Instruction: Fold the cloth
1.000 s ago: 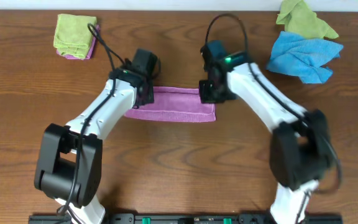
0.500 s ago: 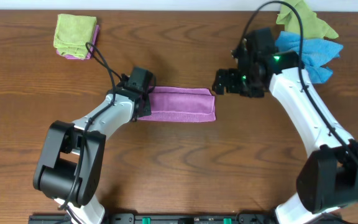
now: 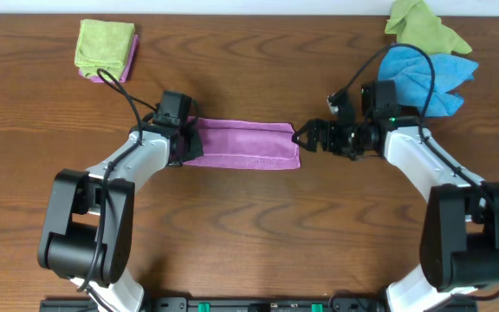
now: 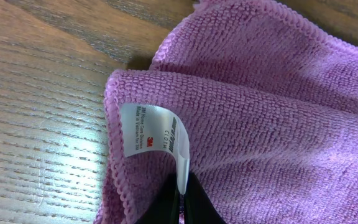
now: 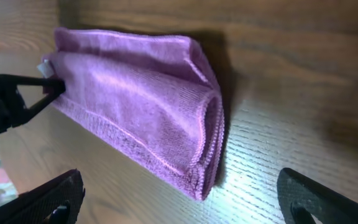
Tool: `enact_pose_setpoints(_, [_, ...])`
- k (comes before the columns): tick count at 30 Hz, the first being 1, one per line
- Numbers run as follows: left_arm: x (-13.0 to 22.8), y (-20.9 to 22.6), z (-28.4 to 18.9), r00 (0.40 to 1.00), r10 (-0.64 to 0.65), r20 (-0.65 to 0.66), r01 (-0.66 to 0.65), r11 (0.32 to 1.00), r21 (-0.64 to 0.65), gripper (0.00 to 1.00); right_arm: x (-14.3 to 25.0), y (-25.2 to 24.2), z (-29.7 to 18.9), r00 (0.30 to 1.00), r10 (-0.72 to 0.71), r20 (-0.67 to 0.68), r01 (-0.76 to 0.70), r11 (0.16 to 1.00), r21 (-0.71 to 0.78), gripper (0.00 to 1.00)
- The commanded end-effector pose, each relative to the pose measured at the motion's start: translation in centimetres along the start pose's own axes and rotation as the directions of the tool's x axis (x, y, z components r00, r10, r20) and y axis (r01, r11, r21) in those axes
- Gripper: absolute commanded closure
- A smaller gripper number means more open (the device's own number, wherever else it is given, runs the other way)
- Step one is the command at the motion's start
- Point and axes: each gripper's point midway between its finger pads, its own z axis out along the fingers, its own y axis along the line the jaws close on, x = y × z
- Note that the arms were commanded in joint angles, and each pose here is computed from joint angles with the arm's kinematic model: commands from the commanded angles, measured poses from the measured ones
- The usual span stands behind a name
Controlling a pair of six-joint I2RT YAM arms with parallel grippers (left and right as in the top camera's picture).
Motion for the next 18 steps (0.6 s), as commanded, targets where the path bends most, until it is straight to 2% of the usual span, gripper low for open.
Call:
enact_pose_setpoints(1, [3.3,0.8,2.3,0.992,-0.008,-0.124,0.007,1.000,-0.008,0.94,1.0,-0.5,1.6,0.997,0.059,-0.046,-0.060,0.998,-0.010,0.01])
enact_pose_setpoints(10, [3.6,1.0,2.3,0.990,-0.009,-0.138,0.007,1.000,-0.014,0.94,2.4,-1.0,6.3,0.979,0.164,-0.124,-0.171,0.984,-0.054,0.02])
enact_pose_setpoints(15, [3.8,0.6,2.2,0.989,-0.009,-0.150,0.010,1.000,0.008,0.94,4.3,0.4,9.1,0.973,0.141,-0.184,-0.154,0.986,-0.058,0.06])
enact_pose_setpoints(16, [3.9,0.5,2.2,0.988,-0.009,-0.152,0.011,1.000,0.012,0.94,4.6,0.6,9.5,0.972,0.130,-0.193,-0.144,0.988,-0.057,0.11])
enact_pose_setpoints(17, [3.9,0.4,2.2,0.988,-0.009,-0.154,0.011,1.000,0.015,0.94,4.9,0.8,9.8,0.973,0.122,-0.198,-0.134,0.990,-0.050,0.20])
enact_pose_setpoints(18, [4.0,0.4,2.2,0.988,-0.001,-0.156,0.004,1.000,0.017,0.94,4.9,0.7,9.9,0.974,0.118,-0.195,-0.128,0.991,-0.037,0.36])
